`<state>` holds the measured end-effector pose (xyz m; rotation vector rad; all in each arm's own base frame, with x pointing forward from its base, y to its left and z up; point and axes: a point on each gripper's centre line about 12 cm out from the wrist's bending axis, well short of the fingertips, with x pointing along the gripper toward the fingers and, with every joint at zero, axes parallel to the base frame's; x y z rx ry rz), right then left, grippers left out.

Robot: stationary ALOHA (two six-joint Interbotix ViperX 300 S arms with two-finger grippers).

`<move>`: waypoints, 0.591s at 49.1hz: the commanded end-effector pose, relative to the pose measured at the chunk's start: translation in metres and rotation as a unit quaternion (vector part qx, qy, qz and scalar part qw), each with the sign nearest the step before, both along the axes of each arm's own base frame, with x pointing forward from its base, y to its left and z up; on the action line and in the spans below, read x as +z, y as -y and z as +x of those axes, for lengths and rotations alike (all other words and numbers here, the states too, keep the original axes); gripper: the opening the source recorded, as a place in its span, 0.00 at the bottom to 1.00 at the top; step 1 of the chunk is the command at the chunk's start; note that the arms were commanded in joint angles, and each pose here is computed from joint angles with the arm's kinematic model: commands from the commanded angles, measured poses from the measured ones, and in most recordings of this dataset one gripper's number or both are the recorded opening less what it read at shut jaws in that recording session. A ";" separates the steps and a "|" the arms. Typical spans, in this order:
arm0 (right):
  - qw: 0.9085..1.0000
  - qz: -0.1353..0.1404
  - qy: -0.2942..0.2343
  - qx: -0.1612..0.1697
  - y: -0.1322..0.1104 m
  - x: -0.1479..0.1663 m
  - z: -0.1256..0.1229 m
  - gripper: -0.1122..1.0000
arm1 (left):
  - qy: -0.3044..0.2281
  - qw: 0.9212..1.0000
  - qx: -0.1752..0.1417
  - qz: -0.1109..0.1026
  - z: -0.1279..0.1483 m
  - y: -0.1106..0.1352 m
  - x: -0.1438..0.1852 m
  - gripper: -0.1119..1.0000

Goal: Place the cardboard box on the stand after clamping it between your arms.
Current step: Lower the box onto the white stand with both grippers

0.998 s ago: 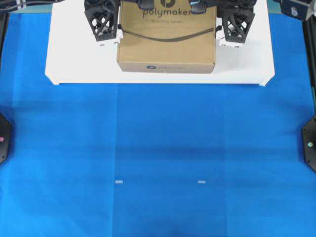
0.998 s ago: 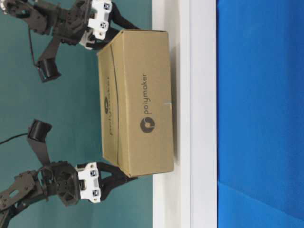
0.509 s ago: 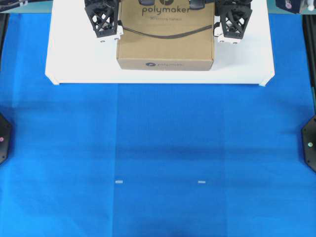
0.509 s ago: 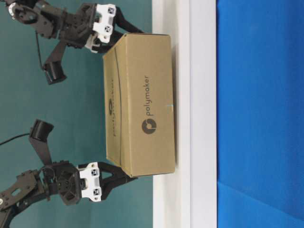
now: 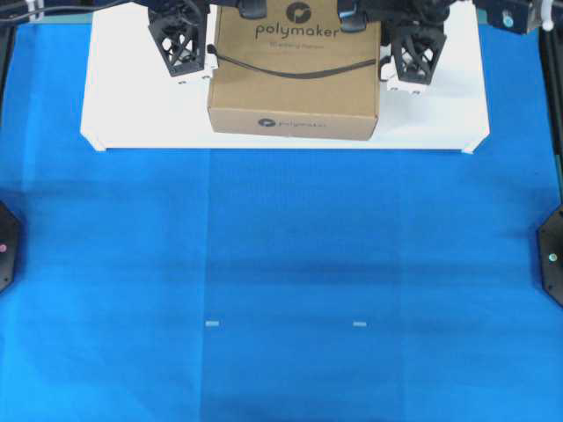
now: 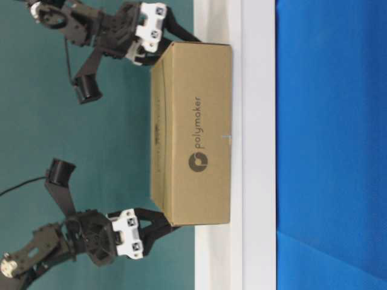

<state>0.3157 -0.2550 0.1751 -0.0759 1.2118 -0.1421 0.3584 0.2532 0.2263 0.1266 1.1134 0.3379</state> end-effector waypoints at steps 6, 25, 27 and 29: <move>0.998 -0.037 0.046 -0.023 0.009 0.010 -0.006 0.99 | 0.052 0.998 0.013 0.018 -0.001 -0.002 0.011 0.89; 0.997 -0.062 0.045 0.002 0.029 0.019 -0.003 0.99 | 0.049 0.999 0.015 0.015 -0.003 -0.002 0.009 0.89; 0.997 -0.059 0.041 0.007 0.029 0.020 -0.002 0.99 | 0.048 0.999 0.015 0.015 -0.004 -0.002 0.009 0.89; 0.998 -0.053 0.036 0.009 0.029 0.020 -0.002 0.99 | 0.046 0.999 0.013 0.015 -0.005 -0.001 0.009 0.89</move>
